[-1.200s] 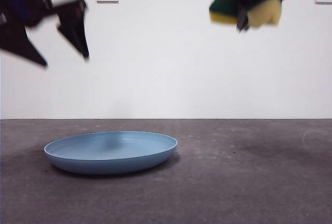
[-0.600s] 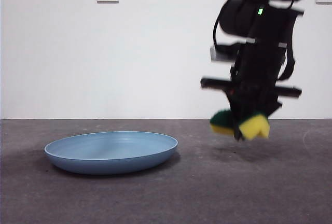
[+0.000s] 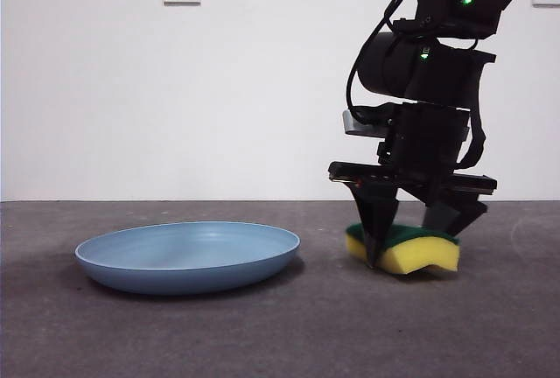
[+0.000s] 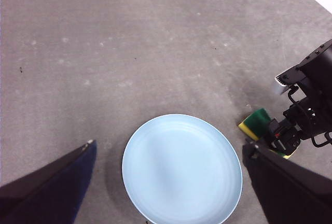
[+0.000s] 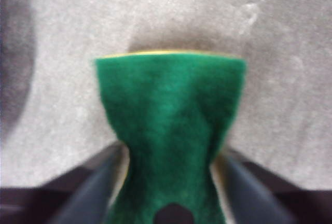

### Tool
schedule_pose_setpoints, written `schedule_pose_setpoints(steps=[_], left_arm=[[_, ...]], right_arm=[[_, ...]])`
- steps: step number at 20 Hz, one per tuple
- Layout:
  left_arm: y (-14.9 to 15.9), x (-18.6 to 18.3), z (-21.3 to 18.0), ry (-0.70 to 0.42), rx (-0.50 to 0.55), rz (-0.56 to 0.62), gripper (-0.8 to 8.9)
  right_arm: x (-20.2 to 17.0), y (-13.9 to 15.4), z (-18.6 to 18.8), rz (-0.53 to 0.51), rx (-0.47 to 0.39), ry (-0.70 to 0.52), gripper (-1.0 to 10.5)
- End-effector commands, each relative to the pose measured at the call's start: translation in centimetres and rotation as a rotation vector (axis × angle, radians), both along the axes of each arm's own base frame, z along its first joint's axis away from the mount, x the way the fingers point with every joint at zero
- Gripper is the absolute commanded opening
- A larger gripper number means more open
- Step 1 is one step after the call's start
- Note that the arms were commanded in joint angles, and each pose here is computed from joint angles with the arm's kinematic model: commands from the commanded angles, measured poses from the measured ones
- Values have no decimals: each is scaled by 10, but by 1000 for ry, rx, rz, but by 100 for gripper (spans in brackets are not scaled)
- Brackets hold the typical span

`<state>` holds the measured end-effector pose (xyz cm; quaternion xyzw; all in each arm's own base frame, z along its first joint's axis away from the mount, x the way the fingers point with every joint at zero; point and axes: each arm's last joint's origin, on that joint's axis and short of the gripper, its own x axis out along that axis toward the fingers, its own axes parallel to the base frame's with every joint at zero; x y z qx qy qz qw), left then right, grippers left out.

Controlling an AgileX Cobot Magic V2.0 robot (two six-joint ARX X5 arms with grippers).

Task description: Pick up the plate,pick up the cloth,clean the plate with the cloth

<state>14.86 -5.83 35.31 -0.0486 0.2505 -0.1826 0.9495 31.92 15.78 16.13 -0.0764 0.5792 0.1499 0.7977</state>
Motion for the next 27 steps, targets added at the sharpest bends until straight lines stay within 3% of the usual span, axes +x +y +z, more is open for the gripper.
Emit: schedule_pose_setpoints(steps=[1,5,8,10,11,12,13,20,23,27], left_arm=[[0,0,-1,5,-3,1,470],[0,0,-2,10,-1,2,470],[-1,3,-4,20,7,7,469],[-3,8,-7,39,20,4,436],[-4,11,-9,40,46,-10,300],[-5,13,-10,37,81,-28,84],[-6,15,-12,34,110,-45,-2],[-3,18,-13,-1,237,29,-8],[0,7,-5,-67,243,12,-8],[9,-17,0,-182,198,28,-8]], right_arm=[[-3,-4,-10,-5,-36,45,508],[-7,-6,8,-6,-16,6,504],[-19,-12,48,-5,29,-83,488],[-36,-20,83,-5,63,-152,185],[-44,-24,98,-5,83,-192,37],[-53,-28,115,6,101,-240,-10],[-63,-33,130,8,121,-283,-10],[-112,-52,180,27,193,-474,-11],[-137,-53,176,-3,147,-601,-11],[-179,-65,151,-28,222,-722,-11]])
